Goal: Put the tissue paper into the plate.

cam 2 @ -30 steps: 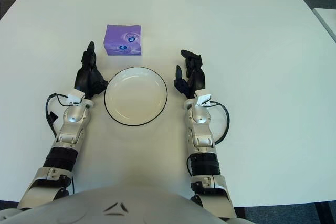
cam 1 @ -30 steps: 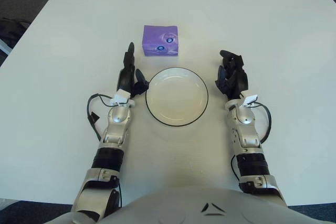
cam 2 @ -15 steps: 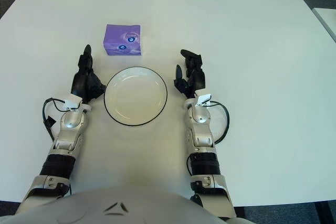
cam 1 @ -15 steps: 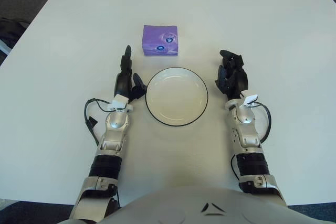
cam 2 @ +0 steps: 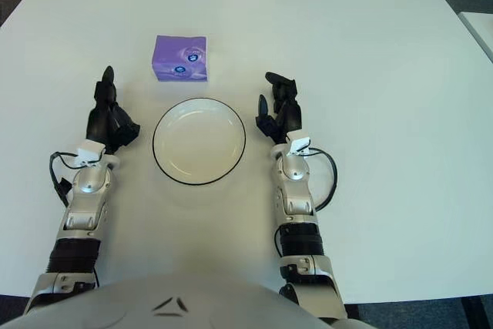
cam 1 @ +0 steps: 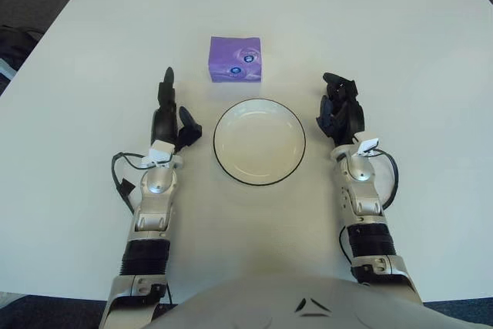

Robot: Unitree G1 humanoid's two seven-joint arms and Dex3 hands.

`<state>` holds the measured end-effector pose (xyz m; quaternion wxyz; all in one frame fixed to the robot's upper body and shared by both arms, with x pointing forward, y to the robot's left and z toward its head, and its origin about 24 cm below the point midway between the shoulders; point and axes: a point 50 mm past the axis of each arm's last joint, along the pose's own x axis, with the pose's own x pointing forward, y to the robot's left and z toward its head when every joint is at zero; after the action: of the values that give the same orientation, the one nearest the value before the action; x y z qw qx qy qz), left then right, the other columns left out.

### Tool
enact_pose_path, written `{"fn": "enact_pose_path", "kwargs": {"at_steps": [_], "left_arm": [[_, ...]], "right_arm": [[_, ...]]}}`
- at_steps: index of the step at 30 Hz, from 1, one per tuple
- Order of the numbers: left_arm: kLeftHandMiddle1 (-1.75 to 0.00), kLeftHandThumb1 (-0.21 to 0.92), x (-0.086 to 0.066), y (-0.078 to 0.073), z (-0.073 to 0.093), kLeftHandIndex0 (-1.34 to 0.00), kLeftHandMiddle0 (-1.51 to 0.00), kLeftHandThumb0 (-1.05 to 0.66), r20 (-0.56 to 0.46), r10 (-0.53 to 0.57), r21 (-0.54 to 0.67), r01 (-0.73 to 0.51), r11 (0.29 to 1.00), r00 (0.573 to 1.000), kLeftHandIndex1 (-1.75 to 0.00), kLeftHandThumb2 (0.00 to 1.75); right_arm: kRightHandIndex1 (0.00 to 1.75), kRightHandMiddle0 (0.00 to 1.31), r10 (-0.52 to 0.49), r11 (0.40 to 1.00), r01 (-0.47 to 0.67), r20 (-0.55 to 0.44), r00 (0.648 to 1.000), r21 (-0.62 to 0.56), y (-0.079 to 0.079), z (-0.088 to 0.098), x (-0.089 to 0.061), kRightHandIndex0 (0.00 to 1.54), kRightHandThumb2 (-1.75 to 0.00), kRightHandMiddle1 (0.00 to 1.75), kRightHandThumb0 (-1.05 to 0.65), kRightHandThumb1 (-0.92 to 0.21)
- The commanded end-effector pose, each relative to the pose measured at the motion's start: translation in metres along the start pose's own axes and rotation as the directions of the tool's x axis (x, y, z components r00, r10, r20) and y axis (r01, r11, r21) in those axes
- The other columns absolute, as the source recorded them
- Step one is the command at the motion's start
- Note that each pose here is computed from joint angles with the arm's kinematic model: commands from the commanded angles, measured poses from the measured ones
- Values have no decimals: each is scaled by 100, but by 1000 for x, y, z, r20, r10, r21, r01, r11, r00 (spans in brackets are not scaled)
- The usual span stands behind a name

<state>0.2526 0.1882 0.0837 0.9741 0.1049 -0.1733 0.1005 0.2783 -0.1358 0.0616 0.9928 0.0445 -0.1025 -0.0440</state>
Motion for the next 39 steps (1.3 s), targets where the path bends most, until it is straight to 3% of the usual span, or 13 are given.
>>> {"fn": "enact_pose_path", "kwargs": {"at_steps": [1,3,9,12,17,20,24,39], "left_arm": [[-2,92,0,7,6,0,-5,-91,64,46,42,-49,998,997,-29,121],[-1,92,0,9,7,0,-5,-93,83,59,56,-64,996,995,-27,120],[-1,92,7,33,10,0,-5,-96,185,132,152,-161,975,974,-22,117],[-1,92,19,43,20,0,-3,-97,243,160,183,-208,961,957,-21,116],[0,92,52,57,62,0,-1,-97,404,180,243,-294,924,897,-16,113],[0,92,61,62,74,0,0,-97,465,185,266,-337,903,865,-12,110],[0,92,63,74,75,0,0,-100,480,212,297,-385,874,852,-9,107],[0,92,64,75,74,0,0,-102,482,217,302,-393,869,849,-7,106]], "right_arm": [[25,0,-31,1000,32,-152,988,0,-9,-28,-15,30,-68,95,-53,-87],[25,0,-30,1000,31,-153,988,1,-9,-28,-15,29,-68,95,-53,-87],[25,0,-26,1000,27,-155,988,2,-9,-29,-15,29,-68,94,-53,-87],[25,0,-22,1000,23,-155,988,3,-9,-30,-15,29,-68,94,-54,-88],[25,0,-19,1000,20,-156,988,3,-9,-31,-14,29,-68,94,-54,-89],[25,0,-19,1000,19,-157,987,2,-9,-32,-14,29,-68,94,-55,-89],[25,0,-21,1000,21,-158,987,3,-9,-32,-14,29,-67,95,-54,-89],[25,0,-22,1000,23,-160,987,4,-8,-34,-14,30,-67,96,-53,-89]]}}
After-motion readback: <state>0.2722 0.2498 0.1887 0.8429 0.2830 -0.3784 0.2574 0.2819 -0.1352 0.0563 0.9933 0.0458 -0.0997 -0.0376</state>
